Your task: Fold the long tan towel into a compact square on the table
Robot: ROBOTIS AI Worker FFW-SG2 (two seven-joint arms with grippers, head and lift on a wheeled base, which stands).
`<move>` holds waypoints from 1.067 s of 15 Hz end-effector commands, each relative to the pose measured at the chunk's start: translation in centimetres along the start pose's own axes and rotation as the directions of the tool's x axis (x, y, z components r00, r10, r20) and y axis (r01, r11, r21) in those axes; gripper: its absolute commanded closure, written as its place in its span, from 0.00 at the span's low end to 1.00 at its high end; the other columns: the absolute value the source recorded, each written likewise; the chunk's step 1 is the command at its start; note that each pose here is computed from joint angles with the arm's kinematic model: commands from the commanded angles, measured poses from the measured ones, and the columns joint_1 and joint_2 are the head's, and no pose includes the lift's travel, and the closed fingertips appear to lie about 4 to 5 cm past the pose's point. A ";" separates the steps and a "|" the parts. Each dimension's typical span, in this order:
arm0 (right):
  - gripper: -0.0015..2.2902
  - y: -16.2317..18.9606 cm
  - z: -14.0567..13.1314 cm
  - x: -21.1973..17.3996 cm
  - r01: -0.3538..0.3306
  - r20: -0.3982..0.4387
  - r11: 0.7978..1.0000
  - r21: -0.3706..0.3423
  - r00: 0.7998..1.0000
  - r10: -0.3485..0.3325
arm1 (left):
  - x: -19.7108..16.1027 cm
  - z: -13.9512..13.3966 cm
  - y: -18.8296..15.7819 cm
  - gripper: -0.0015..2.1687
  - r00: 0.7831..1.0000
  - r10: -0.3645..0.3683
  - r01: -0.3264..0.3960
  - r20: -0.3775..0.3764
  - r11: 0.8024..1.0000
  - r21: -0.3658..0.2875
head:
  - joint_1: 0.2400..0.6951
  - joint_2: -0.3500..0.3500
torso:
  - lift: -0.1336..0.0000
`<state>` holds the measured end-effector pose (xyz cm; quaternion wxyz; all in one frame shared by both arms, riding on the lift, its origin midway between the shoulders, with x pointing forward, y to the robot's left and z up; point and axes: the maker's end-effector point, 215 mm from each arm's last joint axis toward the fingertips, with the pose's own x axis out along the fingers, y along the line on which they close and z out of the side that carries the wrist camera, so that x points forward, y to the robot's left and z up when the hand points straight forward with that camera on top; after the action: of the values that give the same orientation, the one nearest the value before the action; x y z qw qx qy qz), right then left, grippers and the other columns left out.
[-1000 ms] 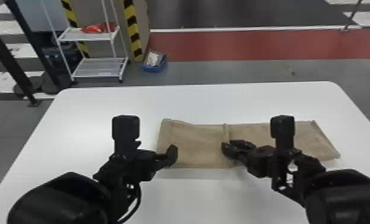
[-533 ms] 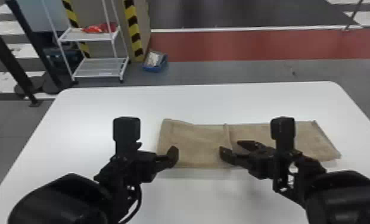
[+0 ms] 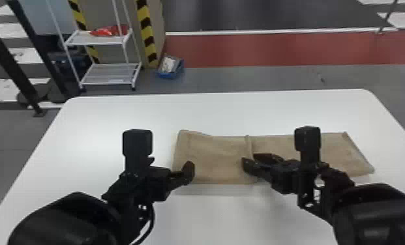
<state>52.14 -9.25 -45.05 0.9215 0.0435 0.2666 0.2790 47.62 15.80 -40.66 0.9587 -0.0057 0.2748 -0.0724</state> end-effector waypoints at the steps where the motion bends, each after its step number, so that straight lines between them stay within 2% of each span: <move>1: 0.31 0.0 -0.1 0.0 -0.003 -0.009 1.000 0.008 1.000 0.003 | -0.1 -0.1 0.1 0.02 1.000 0.000 0.000 -0.001 1.000 -0.001 | 1.00 0.60 | 0.07; 7: 0.34 -0.1 -0.4 0.0 -0.005 -0.017 1.000 0.017 1.000 0.005 | -0.1 -0.1 0.1 0.02 1.000 0.002 -0.002 -0.001 1.000 -0.001 | 1.00 0.61 | 0.07; 9: 0.44 0.3 -0.5 -0.1 -0.018 -0.014 1.000 0.023 1.000 0.018 | -0.1 -0.2 0.0 0.02 1.000 0.000 0.000 -0.001 1.000 -0.001 | 1.00 0.60 | 0.07; 12: 0.52 0.5 -0.1 -0.4 -0.025 -0.005 0.999 0.020 1.000 0.025 | -0.1 -0.2 -0.1 0.02 1.000 -0.001 0.001 -0.002 1.000 -0.001 | 1.00 0.61 | 0.07; 16: 0.53 0.7 0.2 -0.6 -0.030 0.003 0.999 0.020 1.000 0.030 | -0.1 -0.2 -0.1 0.02 1.000 0.000 0.000 -0.002 1.000 -0.001 | 1.00 0.61 | 0.07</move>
<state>51.59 -9.03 -44.65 0.9168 0.0564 0.2695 0.2892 47.36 15.69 -40.76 0.9584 -0.0059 0.2760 -0.0729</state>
